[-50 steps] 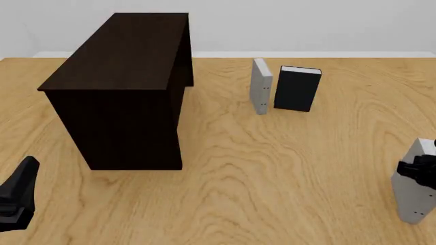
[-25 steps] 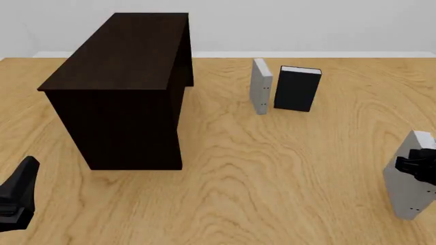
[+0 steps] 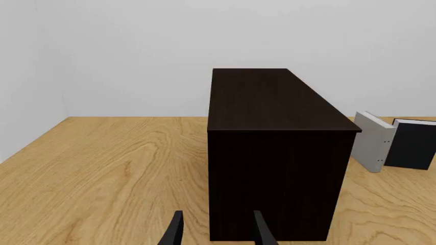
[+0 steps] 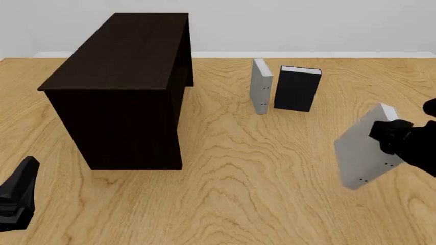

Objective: Pick up the book on the right and place it under the cabinet shelf.

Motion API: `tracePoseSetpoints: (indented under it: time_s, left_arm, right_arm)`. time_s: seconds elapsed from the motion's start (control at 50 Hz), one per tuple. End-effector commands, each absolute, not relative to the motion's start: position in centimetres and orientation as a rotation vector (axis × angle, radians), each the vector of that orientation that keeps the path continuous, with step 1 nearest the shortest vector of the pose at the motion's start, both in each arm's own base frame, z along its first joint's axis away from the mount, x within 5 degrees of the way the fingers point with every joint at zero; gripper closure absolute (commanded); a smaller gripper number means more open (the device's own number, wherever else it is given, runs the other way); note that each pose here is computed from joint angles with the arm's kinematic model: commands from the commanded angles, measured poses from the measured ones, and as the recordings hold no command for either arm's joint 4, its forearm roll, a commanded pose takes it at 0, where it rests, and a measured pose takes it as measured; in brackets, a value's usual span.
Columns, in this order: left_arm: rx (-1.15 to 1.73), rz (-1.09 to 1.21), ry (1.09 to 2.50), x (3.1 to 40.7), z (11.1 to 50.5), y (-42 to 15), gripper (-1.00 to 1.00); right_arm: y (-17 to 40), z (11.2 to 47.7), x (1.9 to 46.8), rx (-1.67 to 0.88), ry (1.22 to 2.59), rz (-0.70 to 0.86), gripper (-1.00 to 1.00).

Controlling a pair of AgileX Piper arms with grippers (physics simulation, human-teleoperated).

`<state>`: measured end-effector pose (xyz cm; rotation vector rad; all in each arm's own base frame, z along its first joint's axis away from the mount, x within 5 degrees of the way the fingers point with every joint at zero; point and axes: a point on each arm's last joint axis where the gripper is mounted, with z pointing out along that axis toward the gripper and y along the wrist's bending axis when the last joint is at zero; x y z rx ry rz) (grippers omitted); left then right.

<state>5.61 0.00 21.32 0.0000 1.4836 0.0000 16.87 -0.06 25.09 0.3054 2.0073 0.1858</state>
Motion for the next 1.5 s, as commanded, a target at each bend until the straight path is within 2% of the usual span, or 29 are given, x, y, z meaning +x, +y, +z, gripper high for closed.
tracePoseSetpoints:
  time_s: [0.02,0.52,0.72,0.9,1.22,1.5]
  left_arm:
    - [0.0,0.0,1.484,5.6,21.3,0.0,-1.0]
    - [0.0,0.0,1.484,5.6,21.3,0.0,-1.0]
    - [0.0,0.0,1.484,5.6,21.3,0.0,-1.0]
    - [0.0,0.0,1.484,5.6,21.3,0.0,-1.0]
    - [0.0,0.0,1.484,5.6,21.3,0.0,-1.0]
    - [0.0,0.0,1.484,5.6,21.3,0.0,-1.0]
  right_arm:
    - [2.1,24.9,18.5,0.417,1.928,0.428,1.0]
    - [5.1,21.0,21.0,0.586,1.813,0.766,1.0]
    - [6.0,20.4,22.2,0.617,1.775,0.843,1.0]
    - [7.2,18.1,22.8,0.665,1.755,0.951,1.0]
    - [8.8,15.5,24.2,0.707,1.74,1.053,1.0]
    - [10.5,15.2,25.2,0.7,1.713,1.139,1.0]
